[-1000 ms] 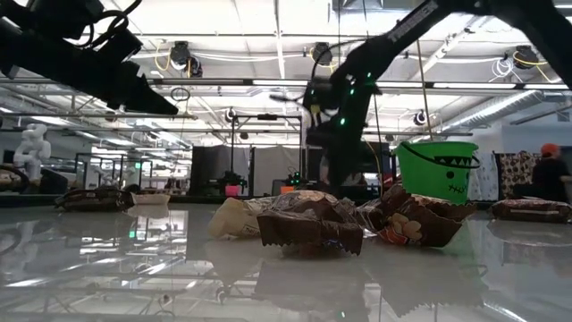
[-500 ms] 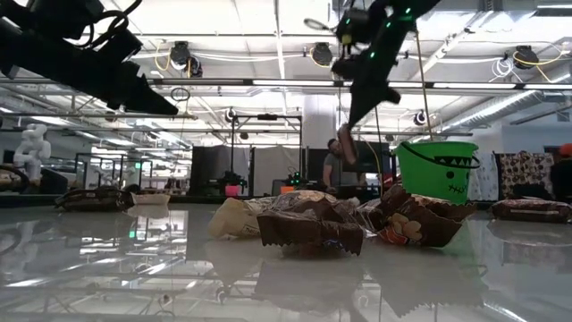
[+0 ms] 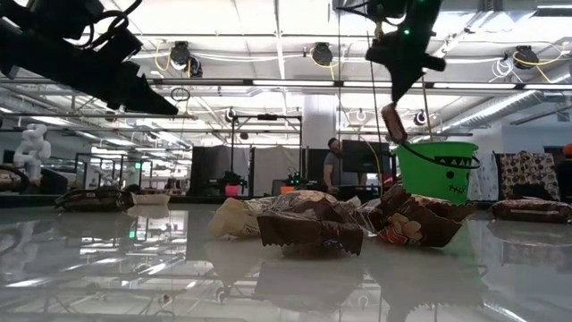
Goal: Sort candy by brand, put in halloween buckets
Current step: Put the brown candy bar into the green bucket
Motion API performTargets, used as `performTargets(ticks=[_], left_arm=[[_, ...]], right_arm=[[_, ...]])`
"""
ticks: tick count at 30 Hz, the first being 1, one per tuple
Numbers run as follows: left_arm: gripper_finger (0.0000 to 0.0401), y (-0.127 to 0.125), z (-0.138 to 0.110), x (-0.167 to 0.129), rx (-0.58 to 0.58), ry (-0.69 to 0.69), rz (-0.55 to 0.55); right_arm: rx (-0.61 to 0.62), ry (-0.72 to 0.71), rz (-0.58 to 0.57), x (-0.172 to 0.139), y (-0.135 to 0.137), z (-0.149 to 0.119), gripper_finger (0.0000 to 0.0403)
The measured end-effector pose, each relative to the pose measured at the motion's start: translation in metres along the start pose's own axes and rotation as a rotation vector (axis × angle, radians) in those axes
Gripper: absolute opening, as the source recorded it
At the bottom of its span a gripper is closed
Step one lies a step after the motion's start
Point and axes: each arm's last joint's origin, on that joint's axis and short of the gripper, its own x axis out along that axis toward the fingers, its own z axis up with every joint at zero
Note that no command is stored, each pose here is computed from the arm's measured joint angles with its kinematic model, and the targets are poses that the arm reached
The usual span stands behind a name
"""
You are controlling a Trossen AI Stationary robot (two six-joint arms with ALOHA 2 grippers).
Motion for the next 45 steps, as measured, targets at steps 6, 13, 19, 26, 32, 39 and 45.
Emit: performTargets(ticks=[6, 13, 19, 26, 32, 39, 45], left_arm=[[0.0128, 0.000, 0.000, 0.000, 0.000, 0.000, 0.000], [0.0128, 0.000, 0.000, 0.000, 0.000, 0.000, 0.000], [0.0128, 0.000, 0.000, 0.000, 0.000, 0.000, 0.000], [0.0128, 0.000, 0.000, 0.000, 0.000, 0.000, 0.000], [0.0128, 0.000, 0.000, 0.000, 0.000, -0.001, 0.000], [0.0128, 0.000, 0.000, 0.000, -0.002, -0.001, 0.000], [0.0128, 0.000, 0.000, 0.000, -0.001, -0.001, 0.000]], right_arm=[[0.057, 0.043, -0.142, 0.001, -0.014, -0.005, 0.0000], [0.129, 0.049, -0.181, 0.004, -0.020, -0.004, 0.0000], [0.034, 0.076, 0.106, 0.018, 0.012, -0.003, 0.0000], [-0.167, 0.095, 0.354, 0.045, 0.074, -0.028, 0.0015], [-0.301, 0.185, 0.372, 0.060, 0.112, -0.066, 0.0072], [-0.514, 0.269, 0.357, 0.079, 0.142, -0.101, 0.0177], [-0.716, 0.346, 0.337, 0.104, 0.162, -0.121, 0.0236]])
